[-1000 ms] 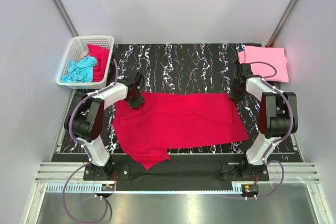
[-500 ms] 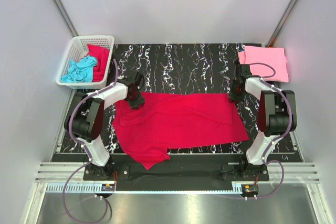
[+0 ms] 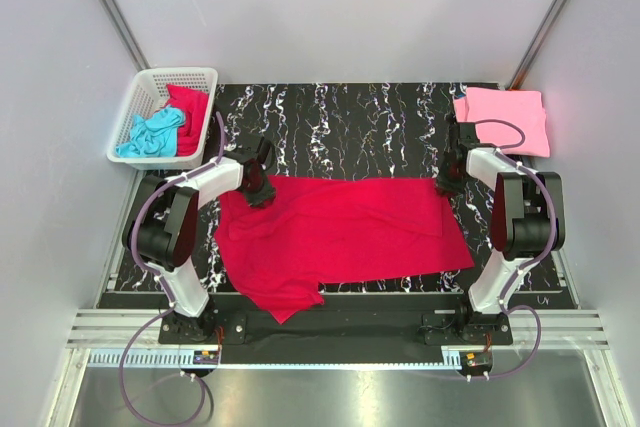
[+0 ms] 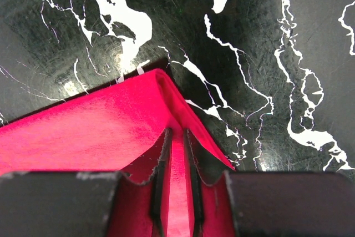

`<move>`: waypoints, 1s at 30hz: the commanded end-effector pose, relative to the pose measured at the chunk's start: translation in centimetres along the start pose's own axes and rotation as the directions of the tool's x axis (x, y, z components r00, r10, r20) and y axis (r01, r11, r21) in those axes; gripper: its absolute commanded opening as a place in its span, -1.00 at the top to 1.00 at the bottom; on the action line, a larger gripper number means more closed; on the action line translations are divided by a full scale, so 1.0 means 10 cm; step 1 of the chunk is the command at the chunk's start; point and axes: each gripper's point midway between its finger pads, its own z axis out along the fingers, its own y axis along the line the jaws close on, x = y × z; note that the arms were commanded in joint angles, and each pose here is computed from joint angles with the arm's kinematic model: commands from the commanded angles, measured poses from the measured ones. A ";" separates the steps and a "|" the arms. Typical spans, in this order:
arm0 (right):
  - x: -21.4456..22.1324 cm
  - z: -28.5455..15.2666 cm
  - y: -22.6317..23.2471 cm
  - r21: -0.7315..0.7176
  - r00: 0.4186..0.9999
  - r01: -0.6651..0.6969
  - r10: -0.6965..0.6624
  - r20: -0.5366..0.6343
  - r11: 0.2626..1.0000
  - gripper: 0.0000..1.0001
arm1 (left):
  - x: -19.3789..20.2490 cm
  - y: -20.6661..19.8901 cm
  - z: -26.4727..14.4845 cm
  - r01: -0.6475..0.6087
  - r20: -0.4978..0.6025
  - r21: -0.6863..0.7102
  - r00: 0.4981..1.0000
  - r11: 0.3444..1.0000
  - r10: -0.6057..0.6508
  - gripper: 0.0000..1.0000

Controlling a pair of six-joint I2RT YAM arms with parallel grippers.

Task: Fold and stack the t-shirts
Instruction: Fold the tshirt

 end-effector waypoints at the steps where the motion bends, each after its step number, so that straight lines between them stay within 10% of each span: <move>1: -0.10 -0.01 -0.08 0.050 0.999 0.014 -0.015 0.033 0.999 0.59 | -0.07 -0.11 -0.04 -0.011 0.014 0.041 1.000 0.999 0.010 0.42; 10: -0.08 0.02 -0.12 0.070 0.999 0.022 -0.023 0.023 0.997 0.60 | -0.07 -0.10 -0.04 -0.008 0.015 0.040 1.000 0.999 0.007 0.41; 15: 0.01 0.11 -0.02 0.021 1.000 0.021 -0.021 -0.023 1.000 1.00 | -0.06 -0.10 -0.03 -0.011 0.013 0.036 1.000 0.999 0.011 0.42; 30: -0.40 -0.43 0.09 -0.032 0.991 0.006 -0.002 0.137 0.999 1.00 | -0.03 -0.03 0.04 -0.008 0.008 0.006 1.000 1.000 0.008 0.50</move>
